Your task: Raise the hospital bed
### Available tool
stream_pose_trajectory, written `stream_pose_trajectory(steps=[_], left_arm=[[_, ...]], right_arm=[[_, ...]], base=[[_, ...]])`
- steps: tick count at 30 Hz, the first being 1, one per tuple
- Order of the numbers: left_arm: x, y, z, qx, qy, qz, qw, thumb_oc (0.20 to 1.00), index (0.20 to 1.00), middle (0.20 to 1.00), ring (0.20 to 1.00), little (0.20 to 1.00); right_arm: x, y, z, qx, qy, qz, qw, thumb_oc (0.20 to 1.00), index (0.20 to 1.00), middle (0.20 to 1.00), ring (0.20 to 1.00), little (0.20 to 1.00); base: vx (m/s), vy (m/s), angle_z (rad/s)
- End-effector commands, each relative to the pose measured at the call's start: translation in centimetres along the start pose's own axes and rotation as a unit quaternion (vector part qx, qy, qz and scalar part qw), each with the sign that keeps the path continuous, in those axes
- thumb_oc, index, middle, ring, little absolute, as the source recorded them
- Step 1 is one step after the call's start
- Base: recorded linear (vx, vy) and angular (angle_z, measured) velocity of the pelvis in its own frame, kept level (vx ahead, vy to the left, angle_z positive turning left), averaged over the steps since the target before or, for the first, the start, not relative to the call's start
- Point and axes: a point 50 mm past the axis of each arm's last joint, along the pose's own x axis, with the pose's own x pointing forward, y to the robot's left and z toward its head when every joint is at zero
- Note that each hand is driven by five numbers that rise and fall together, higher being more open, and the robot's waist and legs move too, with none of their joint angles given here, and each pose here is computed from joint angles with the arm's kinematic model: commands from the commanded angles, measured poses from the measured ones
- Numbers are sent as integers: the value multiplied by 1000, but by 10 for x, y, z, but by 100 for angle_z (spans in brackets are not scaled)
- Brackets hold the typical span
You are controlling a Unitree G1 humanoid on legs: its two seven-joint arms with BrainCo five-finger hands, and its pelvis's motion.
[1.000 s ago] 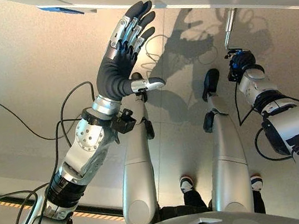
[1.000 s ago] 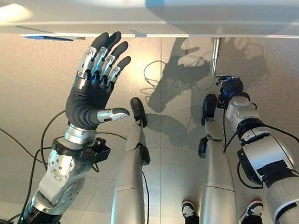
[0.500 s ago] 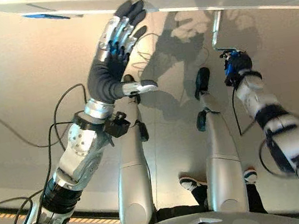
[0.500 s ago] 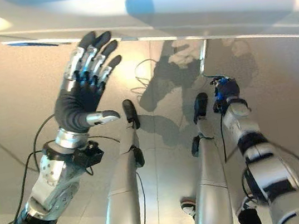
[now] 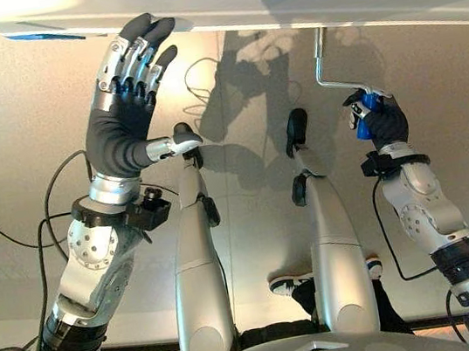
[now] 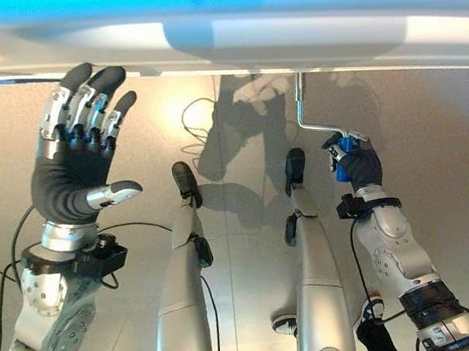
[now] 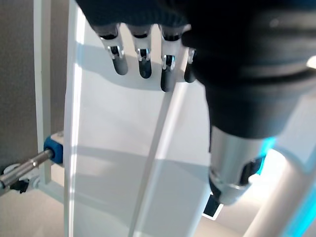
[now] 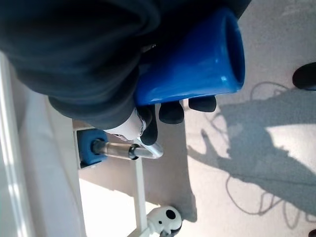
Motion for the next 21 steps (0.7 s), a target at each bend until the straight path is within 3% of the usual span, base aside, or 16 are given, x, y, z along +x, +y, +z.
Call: stream_pose_trajectory(steps=[1,6,11,21], left_arm=[[-3,-7,28,18,-61,-32,997,1000,1000,1000,1000,1000],[-1,-9,24,19,-48,-46,998,1000,1000,1000,1000,1000],[4,-12,16,-1,-45,-40,998,1000,1000,1000,1000,1000],[10,-16,9,-37,-51,-16,998,1000,1000,1000,1000,1000]], right_arm=[[-18,-10,88,48,-211,44,975,200,200,200,200,200],[-11,52,82,140,-158,224,951,200,200,200,200,200],[-3,114,80,185,-133,335,914,200,200,200,200,200],[9,185,111,204,-174,423,865,200,200,200,200,200]], base=[[-7,15,5],[-3,7,3],[3,1,2],[6,19,3]])
